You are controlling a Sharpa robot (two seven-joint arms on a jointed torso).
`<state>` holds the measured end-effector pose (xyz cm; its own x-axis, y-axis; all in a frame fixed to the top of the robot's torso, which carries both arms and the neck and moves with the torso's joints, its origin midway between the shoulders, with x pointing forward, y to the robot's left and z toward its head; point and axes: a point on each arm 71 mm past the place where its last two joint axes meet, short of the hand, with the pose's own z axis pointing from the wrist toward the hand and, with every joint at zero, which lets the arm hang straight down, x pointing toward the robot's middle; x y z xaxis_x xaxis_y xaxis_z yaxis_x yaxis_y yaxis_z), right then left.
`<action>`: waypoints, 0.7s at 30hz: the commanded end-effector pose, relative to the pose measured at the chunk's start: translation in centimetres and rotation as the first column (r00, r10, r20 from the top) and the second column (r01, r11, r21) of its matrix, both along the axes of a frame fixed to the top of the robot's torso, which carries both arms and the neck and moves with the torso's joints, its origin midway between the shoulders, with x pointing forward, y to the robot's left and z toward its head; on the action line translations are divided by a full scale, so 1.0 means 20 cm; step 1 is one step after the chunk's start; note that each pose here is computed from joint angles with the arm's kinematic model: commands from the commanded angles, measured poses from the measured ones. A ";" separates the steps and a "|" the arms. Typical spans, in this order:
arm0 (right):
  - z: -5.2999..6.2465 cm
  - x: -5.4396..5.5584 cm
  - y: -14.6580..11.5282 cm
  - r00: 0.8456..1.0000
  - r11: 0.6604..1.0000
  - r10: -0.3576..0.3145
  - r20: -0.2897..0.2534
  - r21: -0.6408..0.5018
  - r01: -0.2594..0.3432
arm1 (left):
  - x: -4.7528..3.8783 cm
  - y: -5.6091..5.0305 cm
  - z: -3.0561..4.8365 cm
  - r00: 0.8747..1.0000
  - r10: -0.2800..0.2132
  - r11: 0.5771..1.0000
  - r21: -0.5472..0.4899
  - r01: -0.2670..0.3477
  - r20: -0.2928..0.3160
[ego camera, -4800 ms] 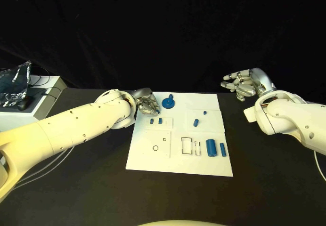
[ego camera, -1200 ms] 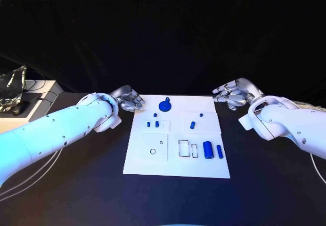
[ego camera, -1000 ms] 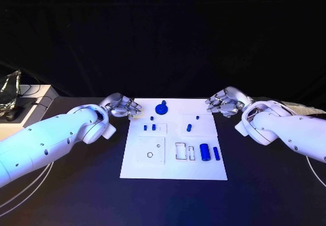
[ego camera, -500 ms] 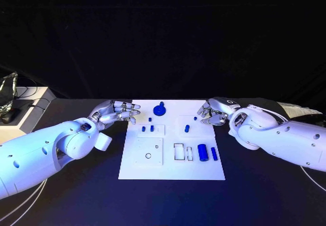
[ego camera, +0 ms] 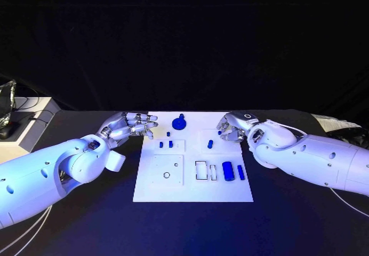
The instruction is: Assemble the parts on the task board
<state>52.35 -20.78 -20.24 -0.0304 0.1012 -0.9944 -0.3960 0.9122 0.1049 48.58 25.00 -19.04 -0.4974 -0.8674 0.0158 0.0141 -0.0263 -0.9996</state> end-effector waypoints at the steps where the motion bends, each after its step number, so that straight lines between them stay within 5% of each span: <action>1: -0.01 0.00 0.01 1.000 1.000 -0.007 0.020 -0.025 0.007 | -0.004 -0.01 0.009 1.000 -0.003 1.000 -0.028 0.003 0.010; 21: -0.05 0.03 0.03 1.000 0.999 -0.008 -0.005 -0.035 0.007 | -0.002 -0.01 0.003 1.000 -0.002 1.000 -0.022 0.002 0.000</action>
